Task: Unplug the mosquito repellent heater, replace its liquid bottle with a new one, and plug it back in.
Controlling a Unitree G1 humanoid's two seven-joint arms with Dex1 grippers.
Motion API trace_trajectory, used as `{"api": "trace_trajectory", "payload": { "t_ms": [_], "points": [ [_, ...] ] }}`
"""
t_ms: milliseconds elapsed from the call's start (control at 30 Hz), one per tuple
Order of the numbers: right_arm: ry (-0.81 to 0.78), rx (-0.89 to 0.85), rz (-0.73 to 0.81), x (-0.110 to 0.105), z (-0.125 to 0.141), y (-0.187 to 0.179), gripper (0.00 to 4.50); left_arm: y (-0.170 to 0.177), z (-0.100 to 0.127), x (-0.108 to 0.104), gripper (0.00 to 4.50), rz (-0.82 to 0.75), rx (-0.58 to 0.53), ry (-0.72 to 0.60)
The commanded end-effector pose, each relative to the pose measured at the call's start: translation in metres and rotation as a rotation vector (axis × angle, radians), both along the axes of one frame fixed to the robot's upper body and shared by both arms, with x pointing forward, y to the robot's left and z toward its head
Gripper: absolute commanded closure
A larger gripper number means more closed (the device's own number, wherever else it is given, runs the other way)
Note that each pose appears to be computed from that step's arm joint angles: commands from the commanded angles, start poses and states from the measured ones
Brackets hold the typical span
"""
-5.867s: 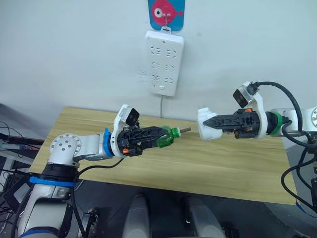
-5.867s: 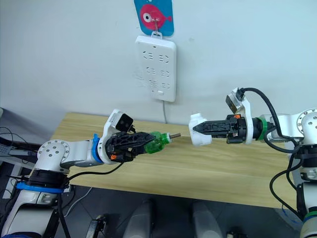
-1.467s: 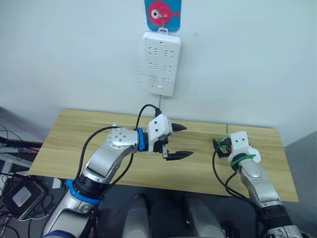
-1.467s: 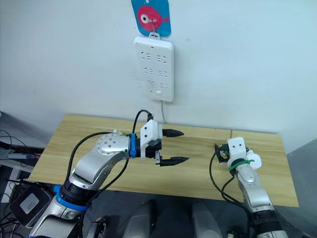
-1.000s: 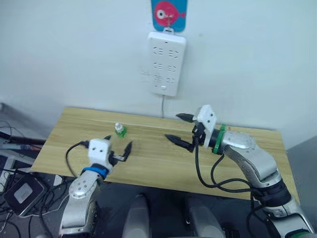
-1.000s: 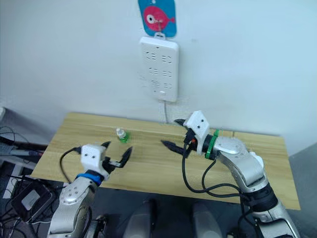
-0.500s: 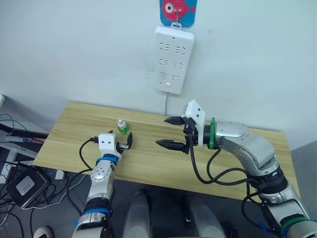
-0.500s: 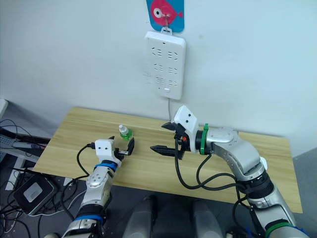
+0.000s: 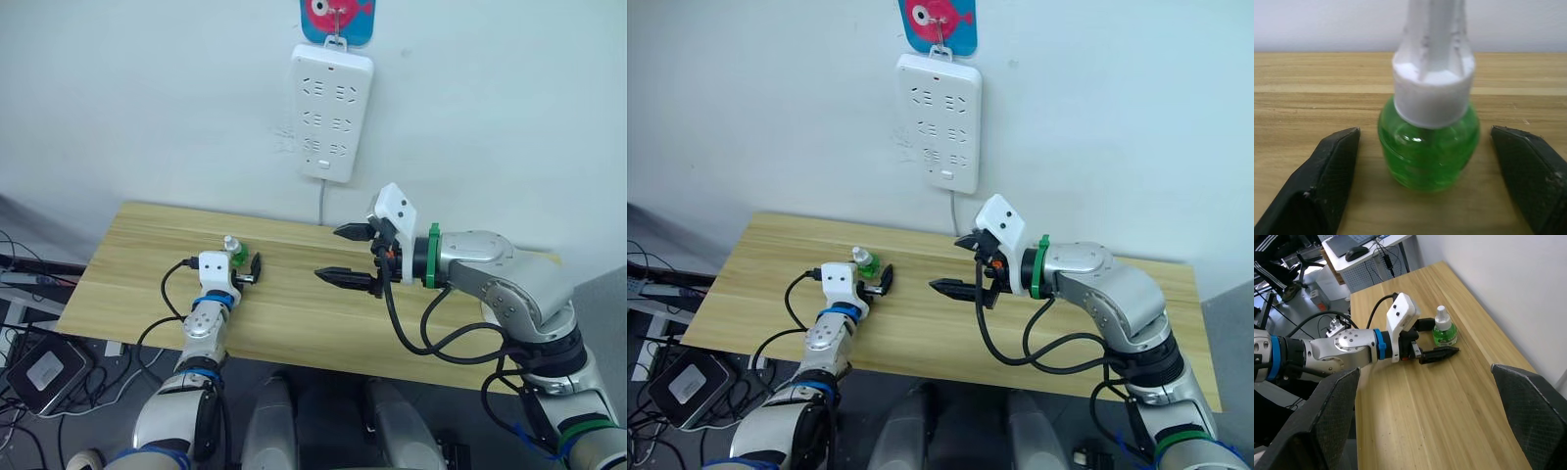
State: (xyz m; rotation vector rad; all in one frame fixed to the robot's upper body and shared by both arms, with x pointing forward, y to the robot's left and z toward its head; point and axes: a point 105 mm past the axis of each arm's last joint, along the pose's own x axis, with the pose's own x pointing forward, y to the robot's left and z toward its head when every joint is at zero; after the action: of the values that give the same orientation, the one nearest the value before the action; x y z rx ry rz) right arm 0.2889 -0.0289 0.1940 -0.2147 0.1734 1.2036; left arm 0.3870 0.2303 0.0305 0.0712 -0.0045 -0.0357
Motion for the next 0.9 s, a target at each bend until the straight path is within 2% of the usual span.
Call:
{"api": "trace_trajectory", "payload": {
  "t_ms": [33,167,200,267,367,400,533,667,800,900],
  "points": [
    [-0.048,0.039,0.013,-0.004,0.016,0.002,0.0,0.006,0.005,-0.001,0.93,0.007,-0.001,-0.033],
    [-0.044,0.03,-0.009,-0.002,0.007,-0.004,0.0,0.008,0.01,-0.002,2.22,-0.013,0.015,-0.053],
    [-0.045,0.03,-0.016,-0.001,0.005,-0.005,0.0,0.007,0.014,-0.002,2.31,-0.028,0.018,-0.066],
    [-0.048,0.032,-0.036,0.0,0.001,-0.01,0.0,-0.003,0.026,0.0,2.31,-0.115,0.06,-0.102],
    [-0.031,0.039,-0.059,-0.001,-0.013,-0.023,0.0,-0.04,0.044,-0.006,2.31,-0.391,0.104,-0.126],
    [-0.029,0.039,-0.055,-0.003,-0.018,-0.026,0.0,-0.055,0.051,-0.013,2.31,-0.507,0.114,-0.123],
    [-0.033,0.055,-0.033,-0.006,-0.025,-0.023,0.0,-0.085,0.063,-0.042,2.31,-0.786,0.141,-0.059],
    [-0.043,0.117,0.015,-0.008,-0.024,-0.011,0.0,-0.124,0.087,-0.082,2.31,-1.174,0.192,0.044],
    [-0.055,0.165,0.02,-0.005,-0.022,-0.001,0.0,-0.129,0.098,-0.089,2.31,-1.303,0.262,0.077],
    [-0.065,0.191,0.02,-0.003,-0.021,0.006,0.0,-0.128,0.104,-0.086,2.31,-1.344,0.289,0.078]
  ]
}}
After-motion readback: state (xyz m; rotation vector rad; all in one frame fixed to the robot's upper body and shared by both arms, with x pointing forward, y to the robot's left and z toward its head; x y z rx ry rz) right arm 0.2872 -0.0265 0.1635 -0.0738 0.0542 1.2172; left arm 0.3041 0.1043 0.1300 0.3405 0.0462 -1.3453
